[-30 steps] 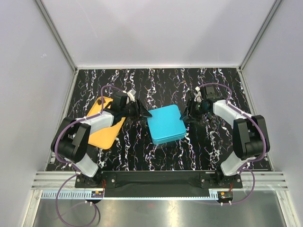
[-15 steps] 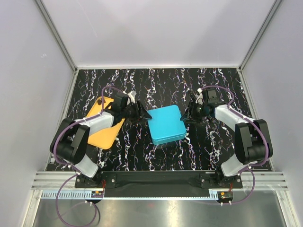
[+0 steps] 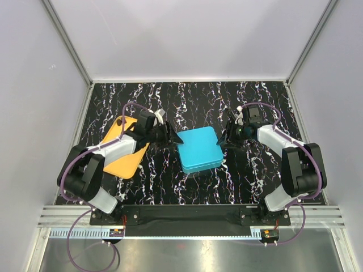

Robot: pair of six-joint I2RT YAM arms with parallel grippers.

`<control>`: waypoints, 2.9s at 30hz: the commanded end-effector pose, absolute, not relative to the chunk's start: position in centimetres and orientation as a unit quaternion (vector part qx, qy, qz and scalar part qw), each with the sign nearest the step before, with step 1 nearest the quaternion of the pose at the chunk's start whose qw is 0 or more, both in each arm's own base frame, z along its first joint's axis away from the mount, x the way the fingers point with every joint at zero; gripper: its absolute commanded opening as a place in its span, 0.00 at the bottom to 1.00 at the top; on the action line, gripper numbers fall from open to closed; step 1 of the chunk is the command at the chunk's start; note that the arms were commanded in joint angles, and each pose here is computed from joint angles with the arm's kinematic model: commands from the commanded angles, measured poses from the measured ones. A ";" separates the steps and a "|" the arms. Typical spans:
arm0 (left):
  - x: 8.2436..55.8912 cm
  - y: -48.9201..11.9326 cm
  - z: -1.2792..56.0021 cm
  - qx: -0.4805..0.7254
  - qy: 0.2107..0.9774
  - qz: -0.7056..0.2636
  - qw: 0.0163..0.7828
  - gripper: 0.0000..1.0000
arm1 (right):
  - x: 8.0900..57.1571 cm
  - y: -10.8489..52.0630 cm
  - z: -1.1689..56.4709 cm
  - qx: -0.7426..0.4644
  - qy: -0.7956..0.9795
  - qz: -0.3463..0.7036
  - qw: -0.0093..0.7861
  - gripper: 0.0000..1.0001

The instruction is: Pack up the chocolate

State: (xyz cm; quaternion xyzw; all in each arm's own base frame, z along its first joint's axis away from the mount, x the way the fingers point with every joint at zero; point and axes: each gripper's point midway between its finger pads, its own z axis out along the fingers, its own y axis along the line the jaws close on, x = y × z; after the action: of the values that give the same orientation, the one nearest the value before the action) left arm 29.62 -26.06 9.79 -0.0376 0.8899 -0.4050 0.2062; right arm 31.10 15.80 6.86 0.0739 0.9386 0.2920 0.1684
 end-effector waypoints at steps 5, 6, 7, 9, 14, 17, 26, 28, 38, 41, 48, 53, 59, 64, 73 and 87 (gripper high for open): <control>28.9 -27.3 9.5 -0.024 0.891 -0.403 0.209 0.53 | 30.8 15.6 7.0 0.061 0.941 0.286 0.170 0.51; 28.7 -27.3 9.3 -0.024 0.893 -0.399 0.209 0.53 | 30.7 15.6 7.0 0.062 0.941 0.287 0.170 0.50; 28.4 -26.9 8.7 -0.030 0.900 -0.384 0.203 0.53 | 30.6 15.6 6.9 0.061 0.940 0.289 0.170 0.50; 27.5 -26.8 8.0 -0.028 0.906 -0.372 0.198 0.52 | 30.1 15.5 6.5 0.062 0.941 0.288 0.166 0.50; 26.2 -26.7 7.3 -0.026 0.911 -0.363 0.193 0.52 | 29.3 15.3 5.8 0.066 0.944 0.282 0.160 0.51; 25.6 -26.8 6.8 -0.025 0.913 -0.362 0.187 0.52 | 29.0 15.1 5.3 0.069 0.945 0.277 0.158 0.51; 25.0 -26.6 5.3 -0.029 0.921 -0.345 0.181 0.51 | 28.6 14.8 4.3 0.084 0.947 0.271 0.154 0.50; 25.3 -26.5 5.2 -0.030 0.923 -0.337 0.183 0.51 | 28.8 15.0 4.0 0.087 0.945 0.277 0.153 0.49; 26.2 -25.6 3.4 -0.049 0.936 -0.305 0.171 0.49 | 28.3 15.8 1.4 0.133 0.933 0.300 0.144 0.39; 25.9 -25.0 3.1 -0.056 0.937 -0.299 0.170 0.49 | 28.1 15.6 1.0 0.136 0.933 0.297 0.148 0.38; 29.7 -23.5 8.7 -0.059 0.926 -0.290 0.236 0.52 | 29.4 16.7 3.0 0.138 0.920 0.328 0.163 0.38; 32.7 -23.1 13.6 -0.058 0.905 -0.314 0.280 0.55 | 29.5 17.5 4.3 0.167 0.900 0.364 0.174 0.38; 33.3 -25.7 15.3 -0.015 0.879 -0.385 0.282 0.55 | 29.6 15.8 5.1 0.149 0.923 0.303 0.186 0.49; 33.7 -26.9 13.8 -0.009 0.872 -0.410 0.266 0.52 | 31.8 14.3 8.7 0.126 0.930 0.256 0.233 0.54; 33.1 -26.6 8.2 -0.027 0.896 -0.385 0.219 0.48 | 31.1 17.6 13.9 0.066 0.902 0.355 0.238 0.42; 32.6 -25.9 6.8 -0.033 0.904 -0.367 0.216 0.48 | 23.5 30.2 9.7 -0.053 0.819 0.561 0.103 0.12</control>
State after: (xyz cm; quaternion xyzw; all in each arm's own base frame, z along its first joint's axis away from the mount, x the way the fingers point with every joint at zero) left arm 33.61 -26.92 9.48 -0.0263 0.8854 -0.4000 0.2351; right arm 23.72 29.99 11.76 -0.0613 0.8321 0.5374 0.1226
